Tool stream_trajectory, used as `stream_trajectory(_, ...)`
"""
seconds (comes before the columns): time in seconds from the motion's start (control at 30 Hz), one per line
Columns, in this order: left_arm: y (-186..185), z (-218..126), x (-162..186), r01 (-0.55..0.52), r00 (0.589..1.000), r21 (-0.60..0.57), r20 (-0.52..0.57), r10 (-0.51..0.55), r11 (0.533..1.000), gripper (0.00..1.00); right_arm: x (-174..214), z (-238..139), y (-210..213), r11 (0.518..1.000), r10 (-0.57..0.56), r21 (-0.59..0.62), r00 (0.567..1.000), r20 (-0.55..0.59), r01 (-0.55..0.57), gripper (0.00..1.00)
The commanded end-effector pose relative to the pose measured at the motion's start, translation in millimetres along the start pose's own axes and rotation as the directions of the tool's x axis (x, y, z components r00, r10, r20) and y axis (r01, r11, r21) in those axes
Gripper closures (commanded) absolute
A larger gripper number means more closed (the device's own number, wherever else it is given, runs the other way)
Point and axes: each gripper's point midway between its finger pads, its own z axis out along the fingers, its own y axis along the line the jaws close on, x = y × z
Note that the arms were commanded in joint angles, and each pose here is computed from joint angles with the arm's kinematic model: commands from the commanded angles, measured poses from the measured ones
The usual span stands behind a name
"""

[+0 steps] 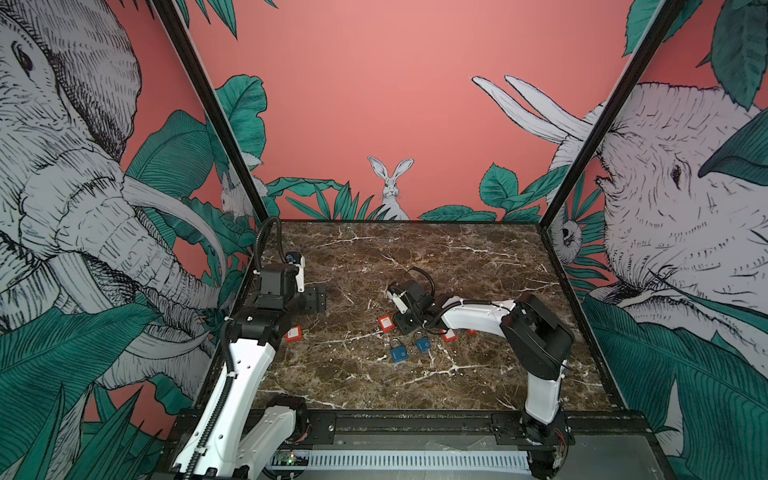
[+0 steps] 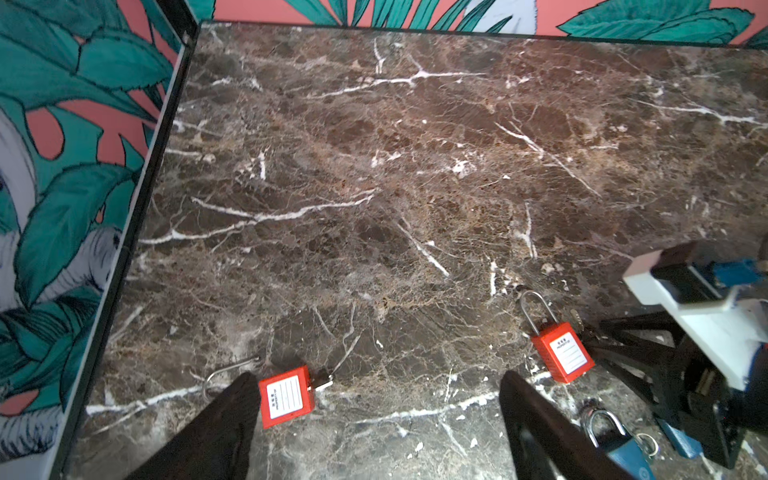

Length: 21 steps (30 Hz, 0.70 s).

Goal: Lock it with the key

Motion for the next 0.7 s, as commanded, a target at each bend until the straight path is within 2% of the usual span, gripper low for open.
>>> stream_trajectory(0.0,4,5,21,0.128,0.989,0.021,-0.075,-0.126,0.992,0.08,-22,-20,-1,0.999,-0.029,0.029,0.997,0.078,0.026,0.63)
stream_trajectory(0.17,12,20,37,0.252,0.958,0.036,-0.147,-0.244,0.967,0.06,-27,-28,-7,0.998,-0.031,0.065,0.996,0.087,0.025,0.6)
stream_trajectory(0.33,31,46,63,0.409,0.883,0.008,-0.254,-0.394,0.912,0.06,-36,-50,-28,0.981,-0.066,0.192,0.986,0.153,0.036,0.58)
stream_trajectory(0.5,44,69,81,0.464,0.839,-0.028,-0.306,-0.45,0.885,0.05,-39,-78,-49,0.951,-0.107,0.307,0.962,0.251,0.026,0.51)
stream_trajectory(0.67,49,93,96,0.466,0.81,-0.056,-0.374,-0.452,0.883,0.04,-32,-81,-49,0.954,-0.111,0.298,0.957,0.268,0.027,0.47)
